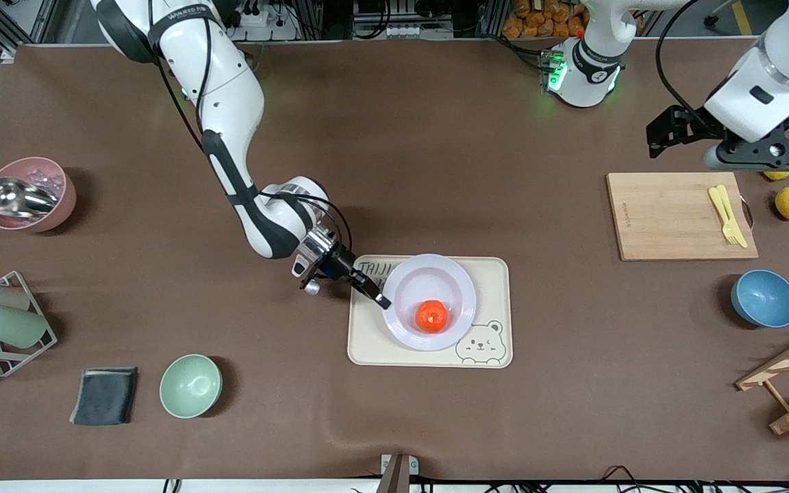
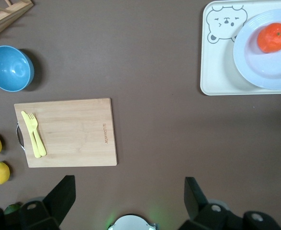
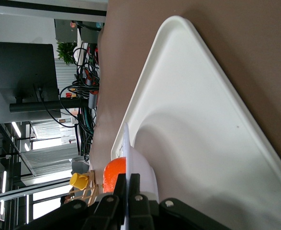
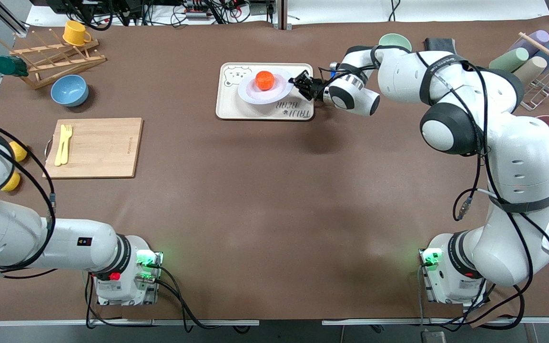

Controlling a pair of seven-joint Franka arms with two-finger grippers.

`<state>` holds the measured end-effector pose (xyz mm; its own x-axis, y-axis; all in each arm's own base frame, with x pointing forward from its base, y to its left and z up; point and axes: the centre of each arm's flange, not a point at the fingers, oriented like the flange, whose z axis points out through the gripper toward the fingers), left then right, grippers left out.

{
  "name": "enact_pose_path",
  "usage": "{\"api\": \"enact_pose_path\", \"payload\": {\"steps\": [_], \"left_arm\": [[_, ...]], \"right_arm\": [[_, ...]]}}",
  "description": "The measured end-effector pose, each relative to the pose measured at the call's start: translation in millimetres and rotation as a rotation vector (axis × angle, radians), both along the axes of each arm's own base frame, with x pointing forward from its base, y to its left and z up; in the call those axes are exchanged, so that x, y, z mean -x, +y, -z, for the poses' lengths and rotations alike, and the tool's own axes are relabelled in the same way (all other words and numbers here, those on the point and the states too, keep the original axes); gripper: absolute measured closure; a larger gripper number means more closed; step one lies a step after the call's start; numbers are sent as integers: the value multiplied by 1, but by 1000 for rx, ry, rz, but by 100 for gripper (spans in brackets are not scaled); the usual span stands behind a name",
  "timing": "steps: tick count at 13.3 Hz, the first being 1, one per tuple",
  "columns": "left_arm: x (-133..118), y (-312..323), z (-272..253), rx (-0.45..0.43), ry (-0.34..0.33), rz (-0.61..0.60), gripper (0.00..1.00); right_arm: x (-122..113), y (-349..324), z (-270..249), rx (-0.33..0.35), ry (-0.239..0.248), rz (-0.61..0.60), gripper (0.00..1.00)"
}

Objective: Place orange and plate with both arms
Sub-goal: 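Adjust the plate on the tray and open the right gripper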

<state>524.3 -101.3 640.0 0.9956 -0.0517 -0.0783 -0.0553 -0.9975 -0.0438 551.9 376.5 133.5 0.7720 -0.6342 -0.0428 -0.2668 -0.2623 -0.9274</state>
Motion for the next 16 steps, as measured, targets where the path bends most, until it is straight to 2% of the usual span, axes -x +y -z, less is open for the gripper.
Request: {"api": "enact_pose_path", "payload": {"steps": [4,5,9,11,13,16], "left_arm": [[0,2,-1,0,-2,-3,0],[0,2,-1,0,-2,-3,0],[-1,3,0,0,0,-6,0],[-1,4,0,0,1,-7,0],[-1,3,0,0,1,-7,0],[-1,4,0,0,1,-7,0]], "right_arm": [[-6,-8,2,9,5,19,44],[-7,-11,2,28,15,28,36],[-14,-18,-6,108,23,36,37],[-16,-28,-9,164,54,47,41],[-25,-30,-21,162,90,51,42],[-46,-41,-38,116,144,36,43]]}}
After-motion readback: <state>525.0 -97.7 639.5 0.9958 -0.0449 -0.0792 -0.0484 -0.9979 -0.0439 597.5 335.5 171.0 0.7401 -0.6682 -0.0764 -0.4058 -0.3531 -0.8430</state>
